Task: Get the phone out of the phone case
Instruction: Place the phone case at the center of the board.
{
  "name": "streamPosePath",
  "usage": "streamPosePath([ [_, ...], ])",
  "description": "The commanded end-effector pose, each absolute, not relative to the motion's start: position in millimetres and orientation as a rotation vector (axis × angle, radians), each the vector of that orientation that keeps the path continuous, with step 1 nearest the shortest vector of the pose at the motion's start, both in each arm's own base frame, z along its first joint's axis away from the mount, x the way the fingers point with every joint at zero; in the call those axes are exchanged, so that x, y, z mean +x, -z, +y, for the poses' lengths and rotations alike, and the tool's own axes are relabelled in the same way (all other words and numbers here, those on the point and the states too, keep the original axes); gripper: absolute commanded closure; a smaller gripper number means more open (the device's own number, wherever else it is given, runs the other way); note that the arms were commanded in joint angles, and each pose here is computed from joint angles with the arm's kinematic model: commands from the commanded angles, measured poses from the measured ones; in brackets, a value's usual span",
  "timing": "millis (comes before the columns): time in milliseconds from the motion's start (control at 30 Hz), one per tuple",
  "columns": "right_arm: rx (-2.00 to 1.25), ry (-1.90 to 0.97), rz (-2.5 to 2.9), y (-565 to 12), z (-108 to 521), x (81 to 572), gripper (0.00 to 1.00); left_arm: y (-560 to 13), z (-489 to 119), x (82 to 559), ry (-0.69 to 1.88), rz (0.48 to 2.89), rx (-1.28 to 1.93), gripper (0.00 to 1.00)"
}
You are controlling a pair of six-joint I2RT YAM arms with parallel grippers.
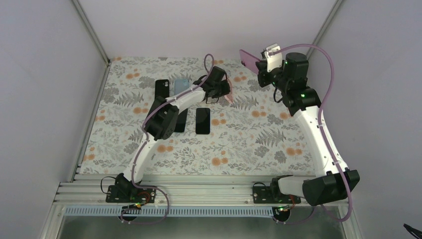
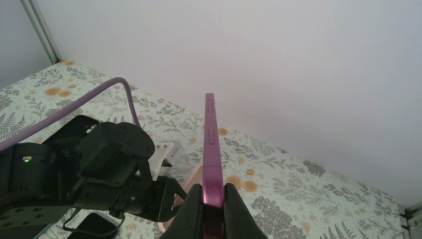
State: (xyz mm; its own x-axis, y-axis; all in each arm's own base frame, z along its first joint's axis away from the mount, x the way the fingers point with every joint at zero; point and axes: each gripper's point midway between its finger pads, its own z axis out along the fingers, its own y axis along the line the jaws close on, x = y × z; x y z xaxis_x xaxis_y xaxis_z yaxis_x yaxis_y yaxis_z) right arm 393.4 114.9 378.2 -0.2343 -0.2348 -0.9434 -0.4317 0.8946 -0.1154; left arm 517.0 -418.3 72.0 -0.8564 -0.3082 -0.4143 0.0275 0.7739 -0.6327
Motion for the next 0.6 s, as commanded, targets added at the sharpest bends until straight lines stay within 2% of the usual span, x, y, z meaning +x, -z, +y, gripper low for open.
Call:
streamPosePath([
  [0, -0.476, -0.220, 1.745, -404.6, 114.4, 389.9, 0.96, -75.6, -424.2, 521.2, 0.883, 2.433, -0.217, 0.81],
  [267, -0.481, -0.227, 1.742, -405.3, 114.7, 388.6, 0.96, -77.2, -419.0, 516.7, 0.837, 2.446, -0.239, 0.56],
  [567, -0.481, -0.228, 1.737, -406.4, 114.4, 386.5, 0.96, -81.1, -405.4, 517.7, 0.744, 2.433, -0.252, 0.43],
])
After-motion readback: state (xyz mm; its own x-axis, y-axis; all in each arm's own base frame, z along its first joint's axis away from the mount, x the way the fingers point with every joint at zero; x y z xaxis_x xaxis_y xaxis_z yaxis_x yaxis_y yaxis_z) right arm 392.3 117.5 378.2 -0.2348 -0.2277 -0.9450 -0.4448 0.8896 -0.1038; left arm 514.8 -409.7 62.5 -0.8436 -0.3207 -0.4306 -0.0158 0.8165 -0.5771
